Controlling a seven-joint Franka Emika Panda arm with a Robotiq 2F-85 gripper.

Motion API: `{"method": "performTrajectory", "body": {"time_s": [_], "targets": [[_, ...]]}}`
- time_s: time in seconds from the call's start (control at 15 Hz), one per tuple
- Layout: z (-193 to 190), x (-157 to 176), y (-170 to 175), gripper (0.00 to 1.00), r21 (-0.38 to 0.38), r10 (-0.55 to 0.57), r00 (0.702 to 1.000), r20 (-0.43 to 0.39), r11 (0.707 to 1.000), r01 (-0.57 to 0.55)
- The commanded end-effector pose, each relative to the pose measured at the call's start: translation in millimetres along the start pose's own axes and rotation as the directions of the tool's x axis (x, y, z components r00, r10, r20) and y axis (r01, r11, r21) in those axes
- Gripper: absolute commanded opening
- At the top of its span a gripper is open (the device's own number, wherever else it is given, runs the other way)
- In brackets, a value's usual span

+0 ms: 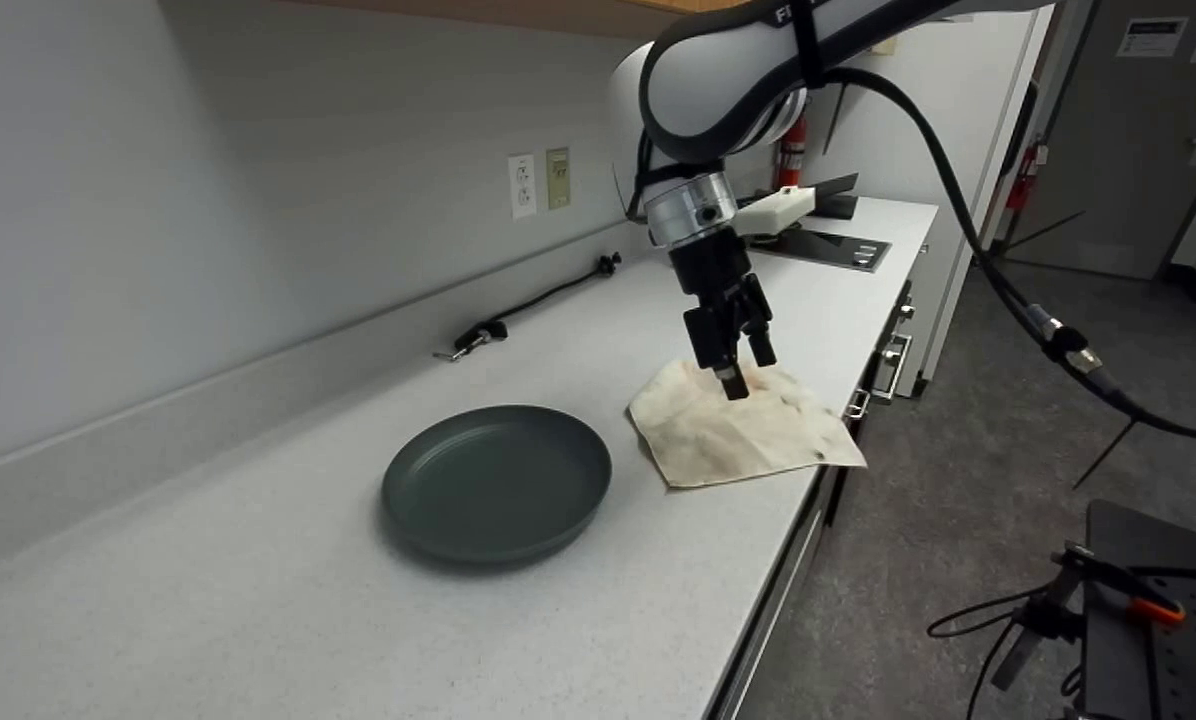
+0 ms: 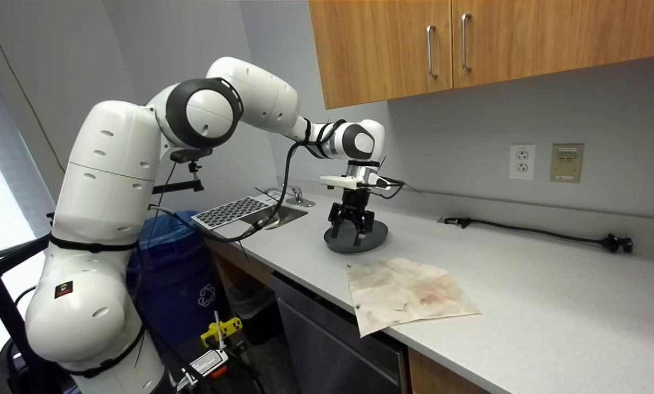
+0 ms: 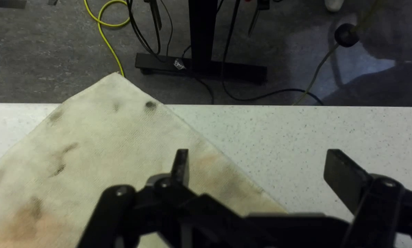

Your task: Lay the white cloth flat on the countertop

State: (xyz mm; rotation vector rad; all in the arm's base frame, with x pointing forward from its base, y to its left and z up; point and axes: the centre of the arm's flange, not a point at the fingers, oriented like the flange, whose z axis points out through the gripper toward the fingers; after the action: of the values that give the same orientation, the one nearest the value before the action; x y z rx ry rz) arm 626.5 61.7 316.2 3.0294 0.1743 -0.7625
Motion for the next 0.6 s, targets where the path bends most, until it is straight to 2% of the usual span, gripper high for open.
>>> {"method": "performTrajectory", "body": {"time_s": [0.0,0.13,0.4,0.53], "targets": [[24.2,-61.7,-5.4,1.0,-0.064,0.024,0.995,-0.094,0.997,-0.03],[22.7,-74.1,-4.3,1.0,-0.138,0.017,0.988,-0.152,0.99,-0.038],[13.3,-112.5,-11.9,1.0,-0.279,0.014,0.967,-0.255,0.956,-0.088],[6.3,-132.3,-17.2,1.0,-0.326,0.003,0.954,-0.299,0.94,-0.105]]}}
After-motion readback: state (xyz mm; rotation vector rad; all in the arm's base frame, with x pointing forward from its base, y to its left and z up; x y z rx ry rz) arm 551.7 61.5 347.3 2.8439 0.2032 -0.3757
